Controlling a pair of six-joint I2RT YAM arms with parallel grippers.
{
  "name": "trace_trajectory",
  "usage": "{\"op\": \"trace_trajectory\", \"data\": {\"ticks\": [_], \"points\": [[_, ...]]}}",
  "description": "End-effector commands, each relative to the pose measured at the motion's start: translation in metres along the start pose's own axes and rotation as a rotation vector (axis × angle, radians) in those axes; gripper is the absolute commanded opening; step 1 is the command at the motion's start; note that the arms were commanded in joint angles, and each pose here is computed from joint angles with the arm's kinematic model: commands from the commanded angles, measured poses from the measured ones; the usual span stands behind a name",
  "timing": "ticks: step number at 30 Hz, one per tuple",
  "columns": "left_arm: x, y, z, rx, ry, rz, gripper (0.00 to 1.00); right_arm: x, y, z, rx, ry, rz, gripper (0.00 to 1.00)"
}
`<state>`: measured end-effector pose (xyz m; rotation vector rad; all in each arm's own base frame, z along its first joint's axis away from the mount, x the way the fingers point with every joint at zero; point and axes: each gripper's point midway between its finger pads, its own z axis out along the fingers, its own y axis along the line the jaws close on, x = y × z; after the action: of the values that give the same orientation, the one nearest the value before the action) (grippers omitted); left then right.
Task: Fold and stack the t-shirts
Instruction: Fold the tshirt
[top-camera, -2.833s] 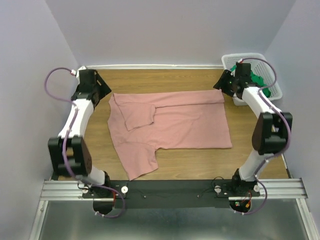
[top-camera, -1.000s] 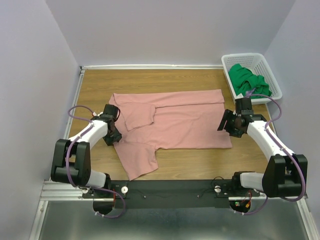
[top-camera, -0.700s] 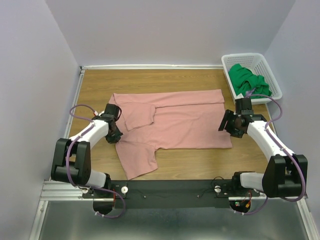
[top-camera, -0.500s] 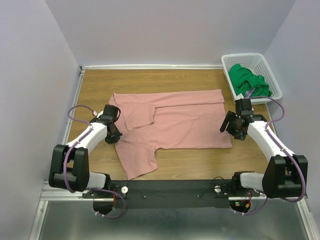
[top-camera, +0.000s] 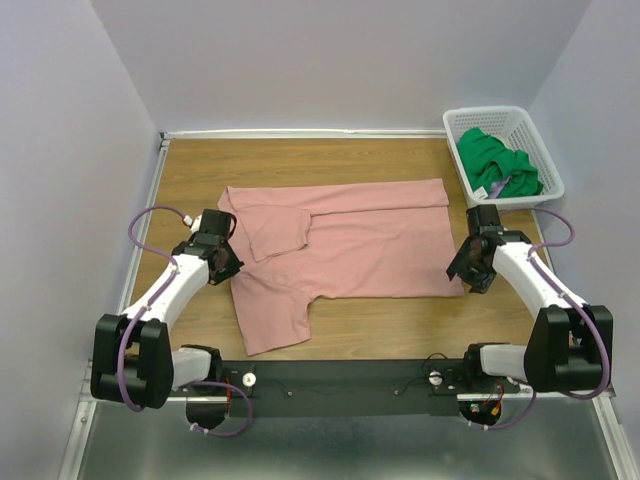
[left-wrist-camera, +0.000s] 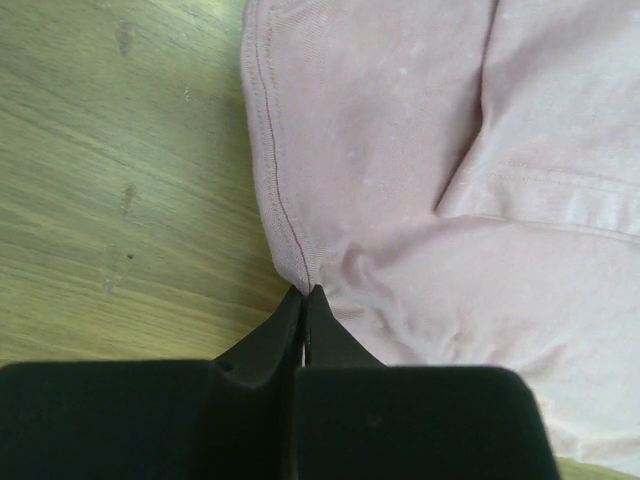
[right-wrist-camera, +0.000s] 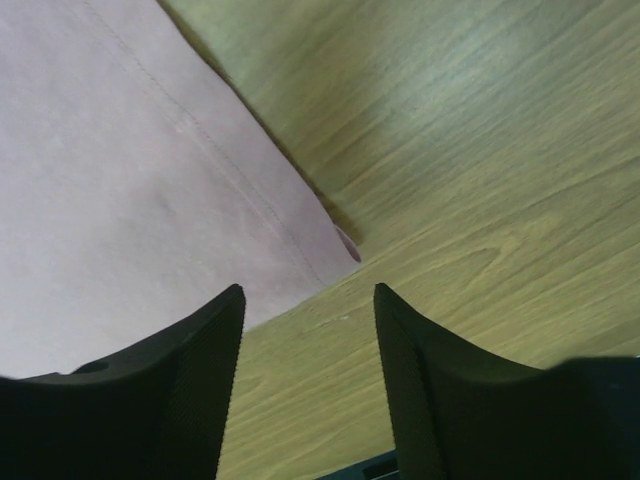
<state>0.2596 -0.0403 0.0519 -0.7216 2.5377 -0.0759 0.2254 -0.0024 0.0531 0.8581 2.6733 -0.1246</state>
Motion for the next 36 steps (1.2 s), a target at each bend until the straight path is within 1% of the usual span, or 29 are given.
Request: {"op": "trace_trajectory", "data": {"ticks": [1, 10, 20, 24, 28, 30, 33, 34, 35, 36], "points": [[0.0, -0.007, -0.002, 0.049, -0.013, 0.013, 0.02, 0.009, -0.011, 0.009, 0.067, 0.028, 0.071, 0.6], [0.0, -0.01, -0.009, 0.082, -0.023, -0.005, 0.02, 0.014, -0.016, 0.014, 0.098, 0.021, 0.135, 0.58], [0.0, -0.012, -0.014, 0.106, -0.02, -0.017, 0.02, 0.032, -0.021, 0.03, 0.116, 0.054, 0.19, 0.58], [-0.004, -0.01, -0.018, 0.106, -0.024, -0.022, 0.02, 0.032, -0.022, 0.036, 0.125, 0.038, 0.2, 0.55], [-0.005, -0.007, -0.02, 0.108, -0.023, -0.026, 0.02, 0.031, -0.023, 0.038, 0.129, 0.03, 0.202, 0.47], [-0.007, -0.004, -0.022, 0.106, -0.029, -0.031, 0.02, 0.029, -0.024, 0.037, 0.129, 0.019, 0.197, 0.41], [-0.009, -0.003, -0.025, 0.11, -0.035, -0.031, 0.02, 0.025, -0.021, 0.033, 0.11, 0.005, 0.197, 0.26], [-0.009, -0.003, -0.026, 0.112, -0.032, -0.03, 0.02, 0.022, -0.018, 0.03, 0.094, -0.003, 0.198, 0.16], [-0.01, -0.003, -0.028, 0.116, -0.037, -0.03, 0.02, 0.021, -0.017, 0.029, 0.087, -0.009, 0.195, 0.1], [-0.011, -0.004, -0.03, 0.118, -0.04, -0.029, 0.02, 0.02, -0.016, 0.028, 0.082, -0.01, 0.19, 0.01]]}}
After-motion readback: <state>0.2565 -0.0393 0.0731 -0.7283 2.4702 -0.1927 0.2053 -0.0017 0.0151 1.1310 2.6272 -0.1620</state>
